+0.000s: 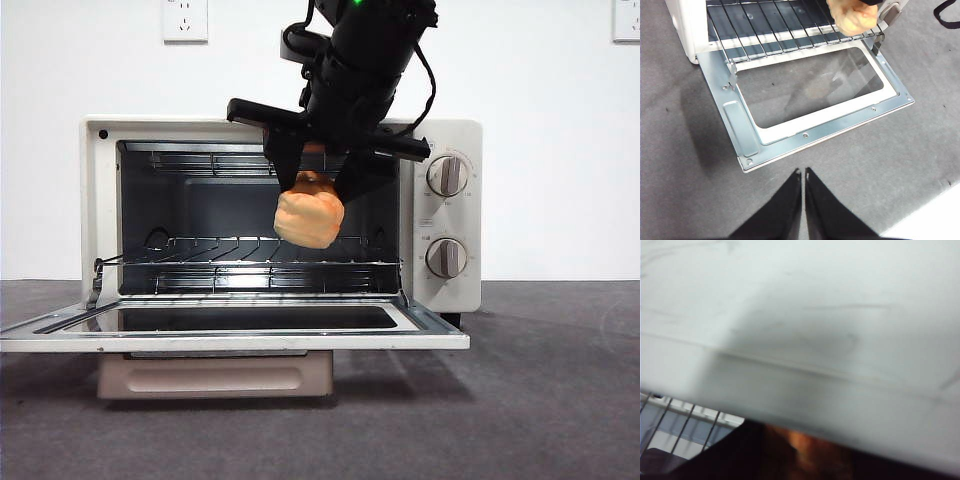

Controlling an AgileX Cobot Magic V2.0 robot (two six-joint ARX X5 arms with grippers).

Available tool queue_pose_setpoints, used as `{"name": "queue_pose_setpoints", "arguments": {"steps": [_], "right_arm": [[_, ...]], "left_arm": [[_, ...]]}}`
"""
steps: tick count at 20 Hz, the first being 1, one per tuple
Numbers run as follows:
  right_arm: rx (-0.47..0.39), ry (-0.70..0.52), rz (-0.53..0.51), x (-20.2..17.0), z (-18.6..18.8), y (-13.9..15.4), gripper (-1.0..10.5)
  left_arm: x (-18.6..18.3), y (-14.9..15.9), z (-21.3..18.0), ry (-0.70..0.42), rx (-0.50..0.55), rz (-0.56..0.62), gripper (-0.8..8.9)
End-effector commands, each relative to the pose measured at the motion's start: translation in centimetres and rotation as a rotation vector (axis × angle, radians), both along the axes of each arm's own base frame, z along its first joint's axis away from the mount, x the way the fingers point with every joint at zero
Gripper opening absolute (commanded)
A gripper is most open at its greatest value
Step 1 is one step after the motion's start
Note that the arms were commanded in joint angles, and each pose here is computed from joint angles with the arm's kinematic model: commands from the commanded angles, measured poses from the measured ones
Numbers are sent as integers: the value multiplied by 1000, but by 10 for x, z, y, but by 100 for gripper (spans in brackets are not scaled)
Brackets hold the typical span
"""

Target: The left arm flap open the oven, the right arm pick bread and place it into oven, the left arm flap close the oven

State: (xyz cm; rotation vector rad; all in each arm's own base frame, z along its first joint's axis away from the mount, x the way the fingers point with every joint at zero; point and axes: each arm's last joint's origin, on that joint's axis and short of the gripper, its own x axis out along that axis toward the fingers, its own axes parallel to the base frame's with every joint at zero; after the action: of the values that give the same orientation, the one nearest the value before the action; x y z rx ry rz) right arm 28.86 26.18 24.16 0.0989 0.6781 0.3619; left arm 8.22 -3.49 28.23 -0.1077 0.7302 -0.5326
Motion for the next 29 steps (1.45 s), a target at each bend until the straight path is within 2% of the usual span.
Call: {"name": "queue_pose_setpoints", "arguments": {"steps": [1,3,9,16,20,23,26,29], "right_arm": [[2,8,-13,6,-7,6,264],[0,19,-27,7,-10,6,348],[-7,17,-36,7,-9,5,421],[-21,10,10,-12,9,8,425],[-63,9,73,-36,33,2,425],[-117,-38,156,-59,59,-8,424],[-169,-106,224,-80,88,-27,424],[-230,-125,300,-101,109,-52,423]], "left_arm": [[0,0,2,-10,-4,-6,16],[0,0,2,-10,-4,-6,16],[1,0,2,-11,-2,-7,16],[1,0,2,-13,0,-9,16],[1,0,2,-16,-1,-8,16],[3,-1,5,-50,-2,4,16],[10,-3,8,-84,-24,11,16],[22,-7,8,-72,-38,24,16]]}}
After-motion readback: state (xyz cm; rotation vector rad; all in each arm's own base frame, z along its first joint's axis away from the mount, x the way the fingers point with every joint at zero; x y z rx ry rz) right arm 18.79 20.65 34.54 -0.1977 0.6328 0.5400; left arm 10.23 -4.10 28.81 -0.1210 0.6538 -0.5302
